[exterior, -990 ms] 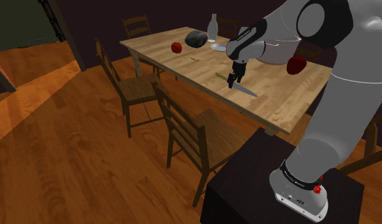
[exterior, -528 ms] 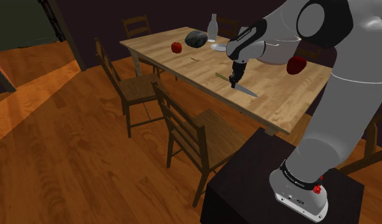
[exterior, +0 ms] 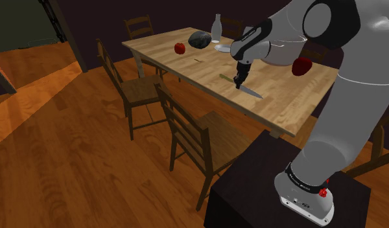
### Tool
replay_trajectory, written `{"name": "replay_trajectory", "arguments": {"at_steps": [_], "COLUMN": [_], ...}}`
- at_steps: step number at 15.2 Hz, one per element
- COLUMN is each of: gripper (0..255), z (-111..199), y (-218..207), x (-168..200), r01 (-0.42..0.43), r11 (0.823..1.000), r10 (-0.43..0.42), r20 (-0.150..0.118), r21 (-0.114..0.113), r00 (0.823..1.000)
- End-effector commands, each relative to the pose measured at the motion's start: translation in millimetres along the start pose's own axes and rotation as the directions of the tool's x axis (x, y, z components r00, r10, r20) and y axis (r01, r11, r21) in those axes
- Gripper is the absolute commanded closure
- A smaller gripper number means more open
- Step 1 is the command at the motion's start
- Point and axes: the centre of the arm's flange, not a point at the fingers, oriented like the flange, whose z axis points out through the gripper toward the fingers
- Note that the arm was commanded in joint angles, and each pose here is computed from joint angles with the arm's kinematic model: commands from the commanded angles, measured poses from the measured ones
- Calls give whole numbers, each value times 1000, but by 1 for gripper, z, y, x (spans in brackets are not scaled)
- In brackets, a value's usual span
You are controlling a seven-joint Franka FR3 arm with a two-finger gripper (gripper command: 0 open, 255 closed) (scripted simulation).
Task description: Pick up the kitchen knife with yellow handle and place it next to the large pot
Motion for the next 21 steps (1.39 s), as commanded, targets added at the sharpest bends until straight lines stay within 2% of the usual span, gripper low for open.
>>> {"name": "replay_trajectory", "arguments": {"at_steps": [1, 21], "gripper": [255, 255], "z": [-8, -113], "y": [0, 0], "x": [0, 2], "r01": [0, 0], "r11": [1000, 1000], "r10": [0, 0], "r20": [0, 0], "r21": [0, 0], "r00": [1000, 1000]}}
